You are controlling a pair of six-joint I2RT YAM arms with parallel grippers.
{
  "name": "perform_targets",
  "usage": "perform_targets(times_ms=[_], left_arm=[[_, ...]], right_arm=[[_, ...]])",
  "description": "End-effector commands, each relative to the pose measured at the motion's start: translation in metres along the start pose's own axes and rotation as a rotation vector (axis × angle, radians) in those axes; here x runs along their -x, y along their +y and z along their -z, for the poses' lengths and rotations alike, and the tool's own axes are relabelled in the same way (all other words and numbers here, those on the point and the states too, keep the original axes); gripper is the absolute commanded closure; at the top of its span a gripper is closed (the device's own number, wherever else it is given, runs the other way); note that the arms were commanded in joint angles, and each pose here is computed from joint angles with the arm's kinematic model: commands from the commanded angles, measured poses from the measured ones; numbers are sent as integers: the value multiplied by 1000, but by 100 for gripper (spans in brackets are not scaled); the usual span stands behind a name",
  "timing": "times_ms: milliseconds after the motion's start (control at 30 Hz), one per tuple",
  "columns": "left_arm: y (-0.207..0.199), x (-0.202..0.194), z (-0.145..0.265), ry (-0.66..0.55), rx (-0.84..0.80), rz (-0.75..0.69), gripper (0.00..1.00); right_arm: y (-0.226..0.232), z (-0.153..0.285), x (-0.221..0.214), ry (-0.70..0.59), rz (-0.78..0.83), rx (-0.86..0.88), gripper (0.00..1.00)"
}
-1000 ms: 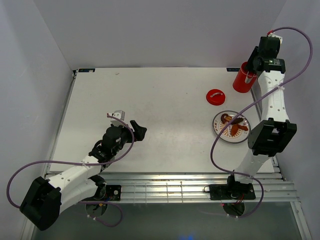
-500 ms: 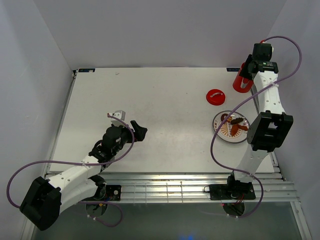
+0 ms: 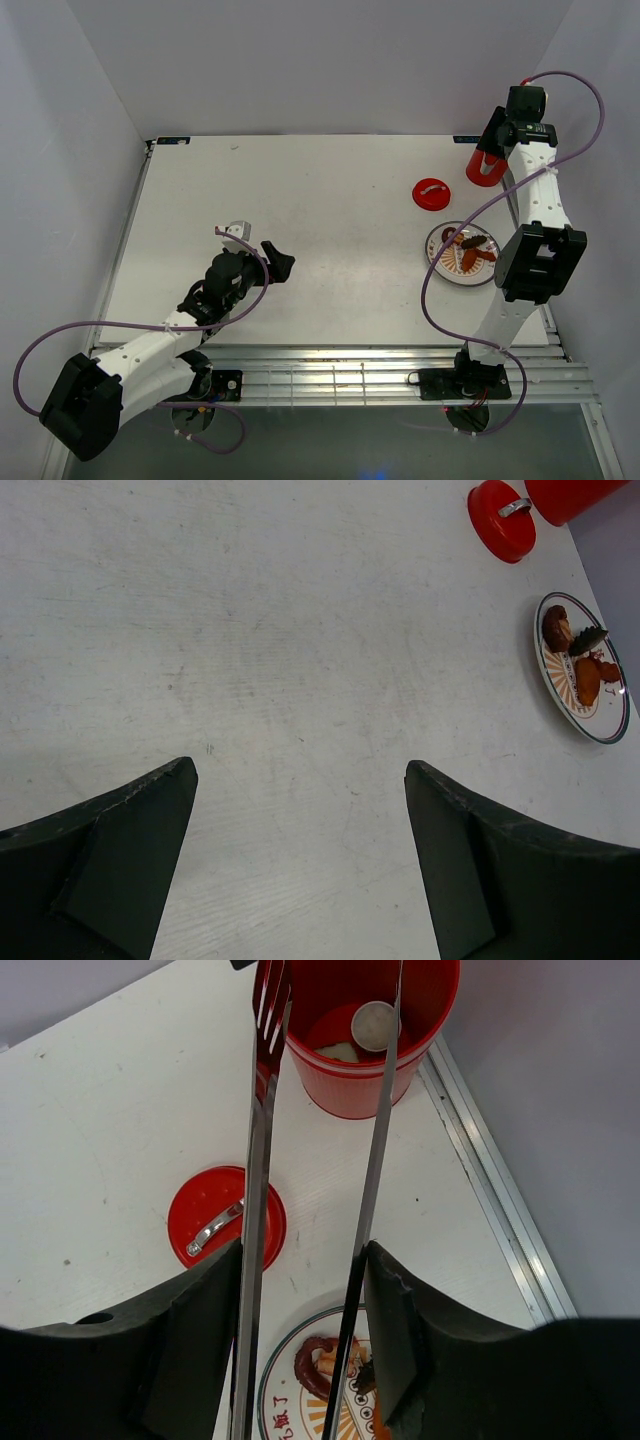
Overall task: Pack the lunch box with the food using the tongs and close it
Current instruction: Place the fake food in the packing box, then pick up the fake food from the plate.
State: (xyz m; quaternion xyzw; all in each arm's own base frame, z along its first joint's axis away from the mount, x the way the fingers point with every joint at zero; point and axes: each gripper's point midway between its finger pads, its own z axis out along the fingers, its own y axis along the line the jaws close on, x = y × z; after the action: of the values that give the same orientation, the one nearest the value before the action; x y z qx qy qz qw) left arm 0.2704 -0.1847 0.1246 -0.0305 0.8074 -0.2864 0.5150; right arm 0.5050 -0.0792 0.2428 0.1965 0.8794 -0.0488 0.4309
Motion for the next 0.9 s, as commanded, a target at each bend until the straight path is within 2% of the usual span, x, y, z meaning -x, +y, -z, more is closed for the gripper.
perform_targets(times_ms=[0,200,333,567,600,667,700,733,833,867], left_arm=[[-14,17,2,-45,-43,-5,5],[-13,18,1,-49,-34,-8,5],[-9,19,1,-57,-20,-14,5],[-5,15,-1,-48,-3,-16,5],[-4,13,-3,-39,4,-19,5],[-3,12,-4,-36,10,-24,5],[-1,10,-5,-27,16,-27,4],[-2,10,-6,-26,11,-25,4],[-2,9,-6,-20,11,-31,4],[-2,9,-6,-21,12,-31,4]], right_arm=[[6,12,28,-84,-4,41,45],[9,53,54,-145,-6,76,45],[13,82,41,-138,-22,138,46],[1,114,-29,-75,1,183,48],[3,133,-29,-111,4,217,48],[-3,131,-61,-85,4,222,48],[-4,148,-64,-120,5,240,48],[-9,144,-87,-85,4,230,49],[-15,159,-113,-77,6,249,49],[-20,154,-138,-23,11,236,49]])
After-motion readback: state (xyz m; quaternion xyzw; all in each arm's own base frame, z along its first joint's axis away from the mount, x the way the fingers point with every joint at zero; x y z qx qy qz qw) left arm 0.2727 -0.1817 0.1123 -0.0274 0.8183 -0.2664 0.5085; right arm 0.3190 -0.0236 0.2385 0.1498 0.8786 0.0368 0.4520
